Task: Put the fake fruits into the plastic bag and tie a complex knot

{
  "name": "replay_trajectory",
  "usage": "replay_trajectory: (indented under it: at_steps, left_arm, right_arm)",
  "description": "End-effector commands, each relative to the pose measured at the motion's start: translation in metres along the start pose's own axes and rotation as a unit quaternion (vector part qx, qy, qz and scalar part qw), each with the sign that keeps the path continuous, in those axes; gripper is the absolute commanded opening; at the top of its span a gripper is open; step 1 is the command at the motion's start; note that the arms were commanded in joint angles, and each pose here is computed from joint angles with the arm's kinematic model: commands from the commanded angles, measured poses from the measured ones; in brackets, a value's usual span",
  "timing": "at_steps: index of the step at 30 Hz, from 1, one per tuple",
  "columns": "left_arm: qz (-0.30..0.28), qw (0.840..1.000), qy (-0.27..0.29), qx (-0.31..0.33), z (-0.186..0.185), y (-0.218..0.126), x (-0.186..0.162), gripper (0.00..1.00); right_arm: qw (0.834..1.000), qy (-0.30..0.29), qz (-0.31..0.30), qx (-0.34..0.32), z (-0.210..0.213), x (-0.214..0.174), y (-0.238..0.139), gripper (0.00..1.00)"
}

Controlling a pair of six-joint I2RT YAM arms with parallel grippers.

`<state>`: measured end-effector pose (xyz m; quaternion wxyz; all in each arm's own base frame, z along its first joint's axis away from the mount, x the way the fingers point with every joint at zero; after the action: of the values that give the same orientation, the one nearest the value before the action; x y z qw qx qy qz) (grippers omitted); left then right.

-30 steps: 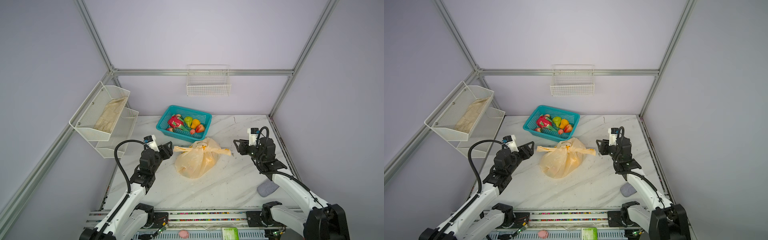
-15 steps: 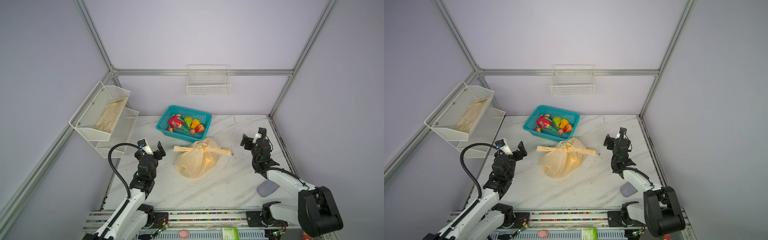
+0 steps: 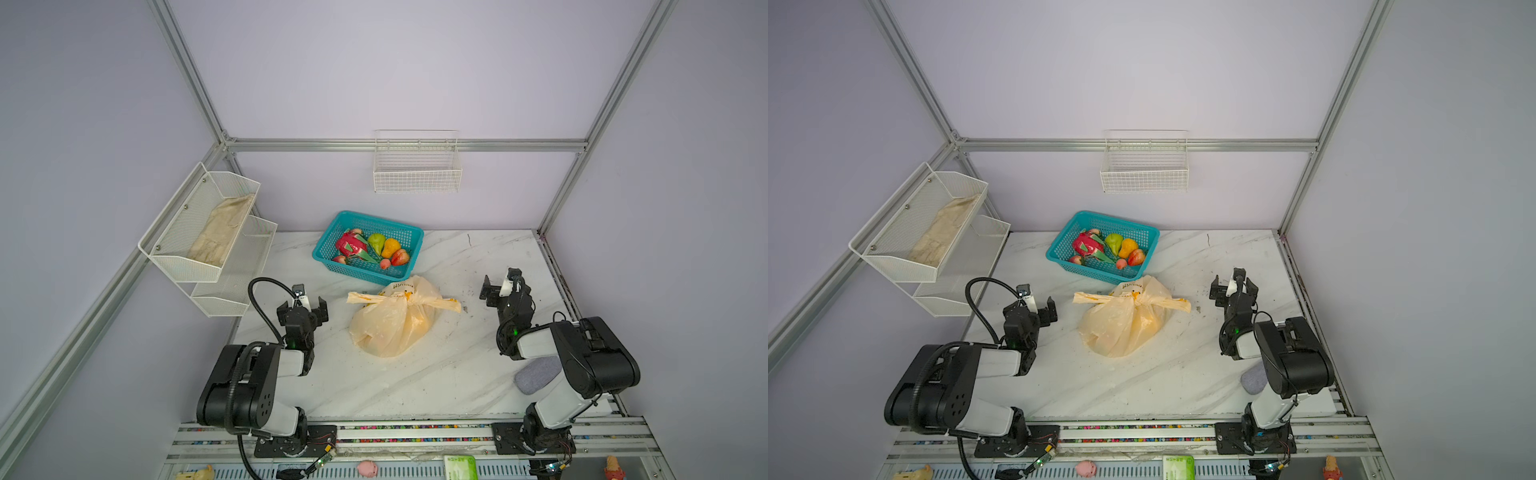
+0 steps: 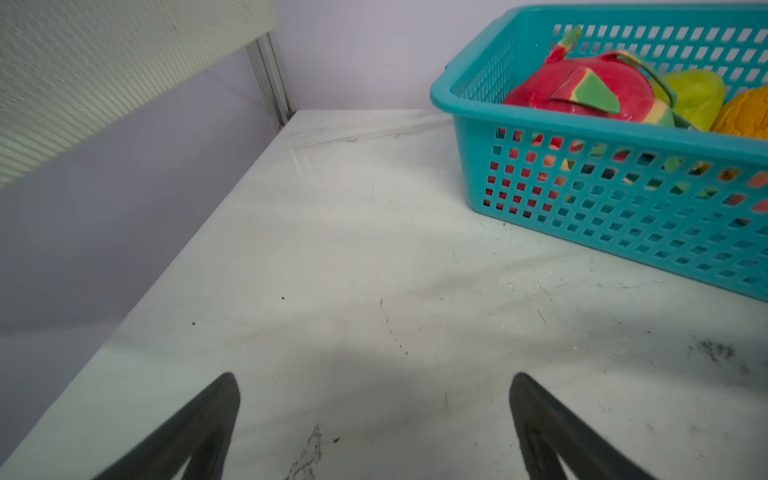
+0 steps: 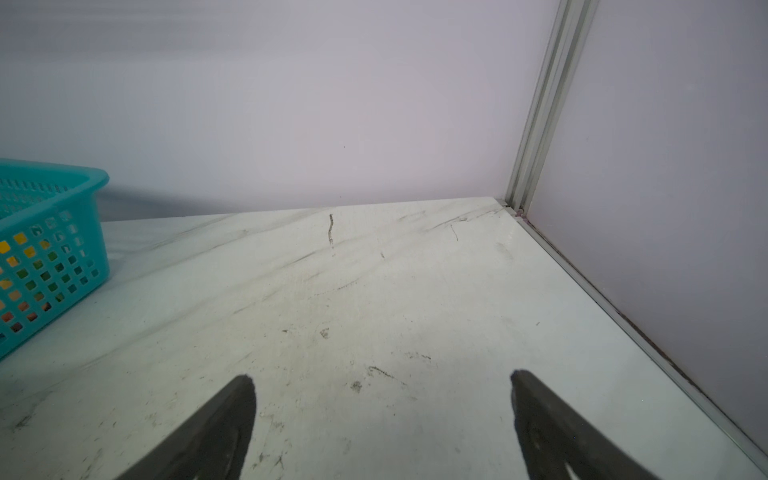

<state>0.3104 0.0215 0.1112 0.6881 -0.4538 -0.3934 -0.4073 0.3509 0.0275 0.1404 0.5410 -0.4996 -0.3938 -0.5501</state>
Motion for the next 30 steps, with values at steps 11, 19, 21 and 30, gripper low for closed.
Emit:
replay_trajectory:
  at_steps: [11, 19, 21, 30]
  left_arm:
    - [-0.041, 0.999, 0.003, -0.030, -0.003, 0.016, 0.026, 1.00]
    - [-0.040, 0.999, 0.003, -0.030, -0.003, 0.017, 0.026, 0.99]
    - [-0.040, 0.999, 0.003, -0.030, -0.003, 0.017, 0.026, 1.00]
    - [-0.040, 0.999, 0.003, -0.031, -0.003, 0.017, 0.026, 1.00]
  right_arm:
    - [1.000, 0.016, -0.022, 0.009, -0.005, 0.001, 0.018, 0.97]
    - [1.000, 0.014, -0.025, 0.008, -0.006, 0.002, 0.017, 0.97]
    - [1.000, 0.013, -0.025, 0.008, -0.006, 0.002, 0.017, 0.97]
    - [1.000, 0.013, -0.024, 0.008, -0.006, 0.001, 0.017, 0.97]
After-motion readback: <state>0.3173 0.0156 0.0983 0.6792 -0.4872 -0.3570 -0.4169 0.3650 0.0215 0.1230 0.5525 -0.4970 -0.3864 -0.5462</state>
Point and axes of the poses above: each gripper's point midway between its finger pads, its own y axis out along the fingers, its own z axis along the line the jaws close on, x = y × z, the point moved 7 cm from there along -y, back along the fingers, and after that the axes turned 11 degrees about y, right-handed, at the moved point
